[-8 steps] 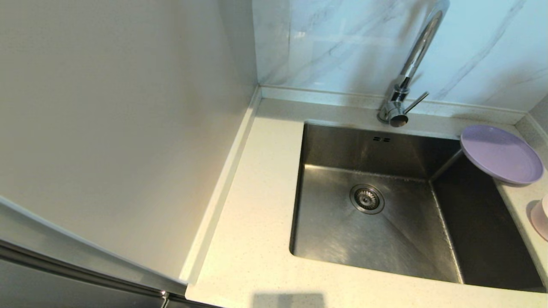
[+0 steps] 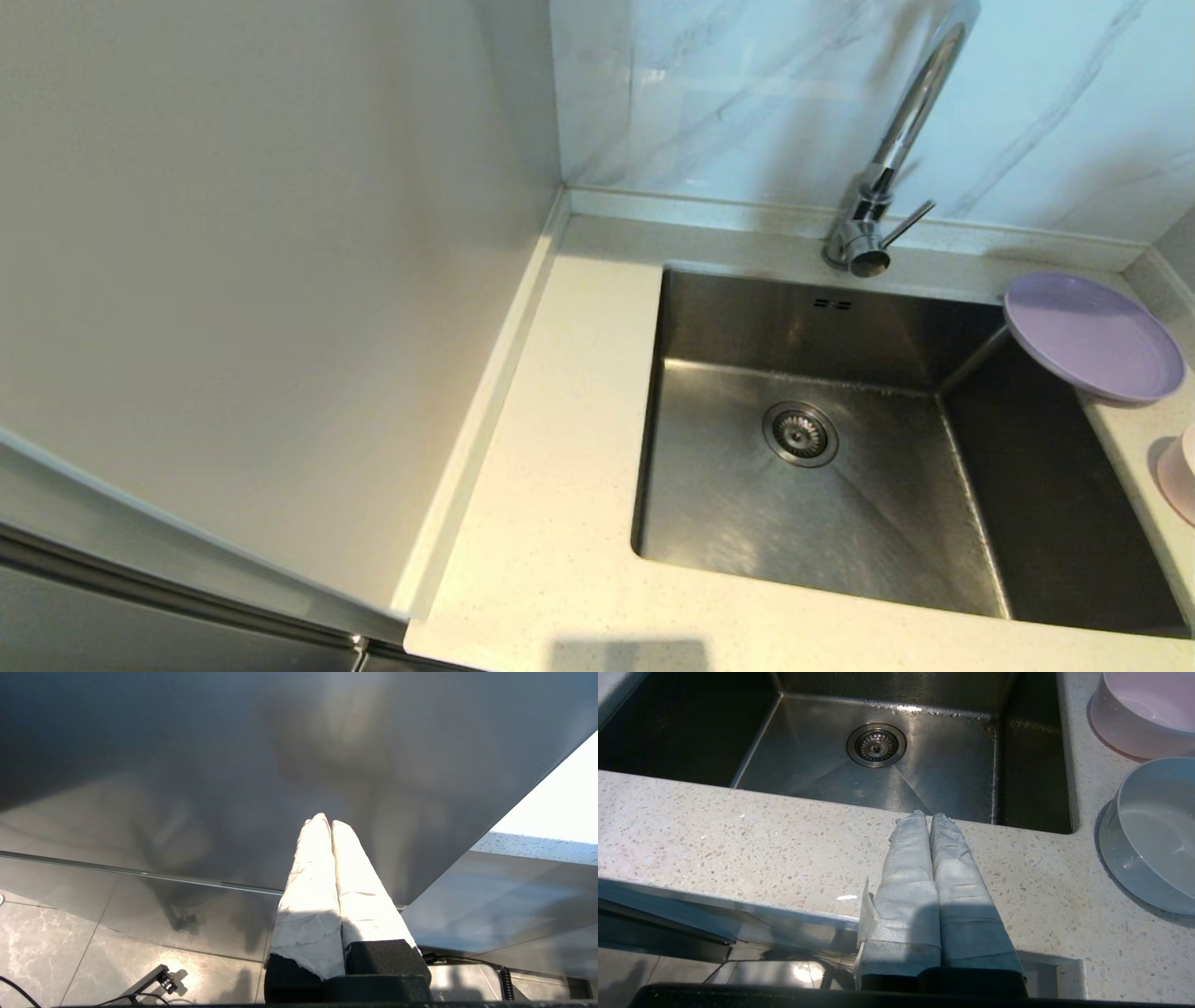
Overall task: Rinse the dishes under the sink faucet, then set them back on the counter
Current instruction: Turn on the faucet
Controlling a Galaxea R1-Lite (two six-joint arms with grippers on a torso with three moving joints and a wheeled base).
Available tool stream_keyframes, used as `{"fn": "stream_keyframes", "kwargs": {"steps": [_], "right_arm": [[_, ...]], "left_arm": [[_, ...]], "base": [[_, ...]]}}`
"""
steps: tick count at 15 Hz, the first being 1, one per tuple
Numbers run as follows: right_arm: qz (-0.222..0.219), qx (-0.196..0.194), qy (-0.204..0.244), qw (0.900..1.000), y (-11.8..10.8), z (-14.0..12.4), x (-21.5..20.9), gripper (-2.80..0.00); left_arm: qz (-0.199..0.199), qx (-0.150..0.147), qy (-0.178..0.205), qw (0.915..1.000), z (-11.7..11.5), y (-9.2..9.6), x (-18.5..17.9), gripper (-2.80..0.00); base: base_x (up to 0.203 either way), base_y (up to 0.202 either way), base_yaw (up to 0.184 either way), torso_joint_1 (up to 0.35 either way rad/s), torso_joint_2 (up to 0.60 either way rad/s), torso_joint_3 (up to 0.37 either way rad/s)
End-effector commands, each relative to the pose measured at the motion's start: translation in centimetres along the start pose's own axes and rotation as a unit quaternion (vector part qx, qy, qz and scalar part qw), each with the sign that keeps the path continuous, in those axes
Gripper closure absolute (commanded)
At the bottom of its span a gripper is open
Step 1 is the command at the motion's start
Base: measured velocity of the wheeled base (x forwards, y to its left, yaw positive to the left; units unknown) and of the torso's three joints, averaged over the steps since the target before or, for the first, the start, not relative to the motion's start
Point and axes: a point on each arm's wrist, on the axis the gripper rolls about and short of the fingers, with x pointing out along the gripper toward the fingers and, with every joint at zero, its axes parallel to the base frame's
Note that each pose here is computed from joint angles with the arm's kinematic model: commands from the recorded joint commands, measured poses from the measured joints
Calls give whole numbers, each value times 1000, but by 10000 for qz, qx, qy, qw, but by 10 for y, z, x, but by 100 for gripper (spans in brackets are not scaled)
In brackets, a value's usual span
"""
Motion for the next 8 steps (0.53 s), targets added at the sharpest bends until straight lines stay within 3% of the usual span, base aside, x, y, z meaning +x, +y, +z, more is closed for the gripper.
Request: {"fn": "stream_keyframes", "kwargs": {"steps": [1,8], "right_arm": [[5,1,54,10000,0,-3,1,0],[-3,1,53,10000,0,-3,1,0]], "left_arm": [[-2,-1,0,10000,0,0,0,0],[-2,-1,0,10000,0,0,0,0]], "base": [[0,0,0,0,0,0],[0,0,0,0,0,0]]}}
